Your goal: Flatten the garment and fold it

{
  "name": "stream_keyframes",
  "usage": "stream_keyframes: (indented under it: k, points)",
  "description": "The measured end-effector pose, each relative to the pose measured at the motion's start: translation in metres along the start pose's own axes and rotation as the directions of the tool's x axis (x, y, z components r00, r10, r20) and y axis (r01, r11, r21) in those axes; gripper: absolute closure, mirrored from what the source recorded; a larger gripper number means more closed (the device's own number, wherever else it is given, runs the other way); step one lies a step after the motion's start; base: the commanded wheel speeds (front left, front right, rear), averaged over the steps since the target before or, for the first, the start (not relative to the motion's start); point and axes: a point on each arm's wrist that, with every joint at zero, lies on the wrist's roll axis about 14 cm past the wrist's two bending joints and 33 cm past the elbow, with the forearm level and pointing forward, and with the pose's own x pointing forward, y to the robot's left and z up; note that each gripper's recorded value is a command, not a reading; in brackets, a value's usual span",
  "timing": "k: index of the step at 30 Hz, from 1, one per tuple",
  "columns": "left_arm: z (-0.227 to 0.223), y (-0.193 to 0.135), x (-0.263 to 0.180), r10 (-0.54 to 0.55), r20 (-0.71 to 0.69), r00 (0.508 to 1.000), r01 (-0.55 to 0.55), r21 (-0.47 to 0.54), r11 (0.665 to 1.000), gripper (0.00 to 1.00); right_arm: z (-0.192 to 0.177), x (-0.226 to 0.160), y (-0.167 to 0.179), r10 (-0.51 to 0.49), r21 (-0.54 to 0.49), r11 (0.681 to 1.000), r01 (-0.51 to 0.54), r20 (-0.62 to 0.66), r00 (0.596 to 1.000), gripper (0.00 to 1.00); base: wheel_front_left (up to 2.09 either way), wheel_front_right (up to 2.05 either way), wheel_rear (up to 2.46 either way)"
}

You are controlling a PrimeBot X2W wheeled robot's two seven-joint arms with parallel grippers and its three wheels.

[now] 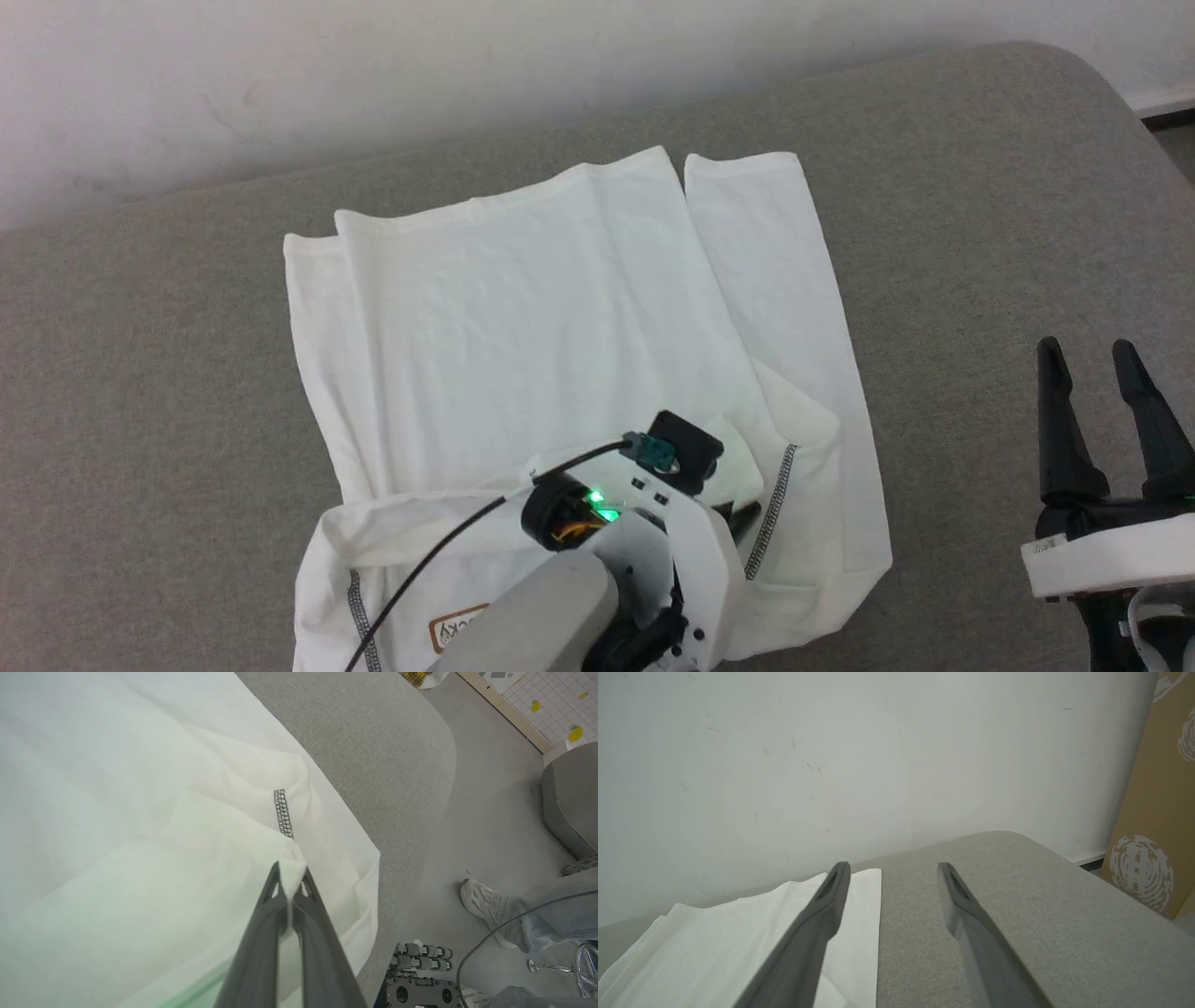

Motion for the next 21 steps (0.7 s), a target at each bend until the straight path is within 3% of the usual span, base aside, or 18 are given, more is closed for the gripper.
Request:
stream_keyframes:
  k: [6, 7, 8, 9, 15, 21]
  points:
    - [-0.05, -0.013, 0.009, -0.05, -0.113, 0.992, 0.05, -0.001, 0.999, 1.0, -0.009, 0.002, 0.005, 0.012, 0.004, 1.0, -0.012, -0.026, 1.0, 0.0, 0.0, 0.0, 0.0]
    - [-0.058, -0.014, 0.009, -0.056, -0.129, 0.99, 0.055, -0.011, 0.998, 0.78, -0.01, 0.002, 0.007, 0.018, 0.006, 1.0, -0.018, -0.029, 0.999, 0.0, 0.0, 0.0, 0.0]
    - [-0.065, -0.016, 0.008, -0.063, -0.142, 0.988, 0.062, -0.014, 0.998, 0.45, -0.011, 0.002, 0.009, 0.025, 0.009, 1.0, -0.024, -0.032, 0.999, 0.0, 0.0, 0.0, 0.0]
    - [-0.068, -0.016, 0.008, -0.066, -0.141, 0.988, 0.065, -0.013, 0.998, 0.0, -0.012, 0.002, 0.011, 0.031, 0.011, 0.999, -0.03, -0.034, 0.999, 0.0, 0.0, 0.0, 0.0]
    - [-0.022, -0.026, 0.006, -0.08, 0.104, 0.991, 0.079, 0.013, 0.997, 0.0, -0.013, 0.004, 0.017, 0.049, 0.015, 0.999, -0.049, -0.035, 0.998, 0.0, 0.0, 0.0, 0.0]
    - [0.063, -0.009, -0.022, 0.021, 0.46, 0.888, -0.038, 0.028, 0.999, 0.0, -0.01, 0.004, 0.023, 0.071, 0.001, 0.997, -0.071, -0.036, 0.997, 0.0, 0.0, 0.0, 0.0]
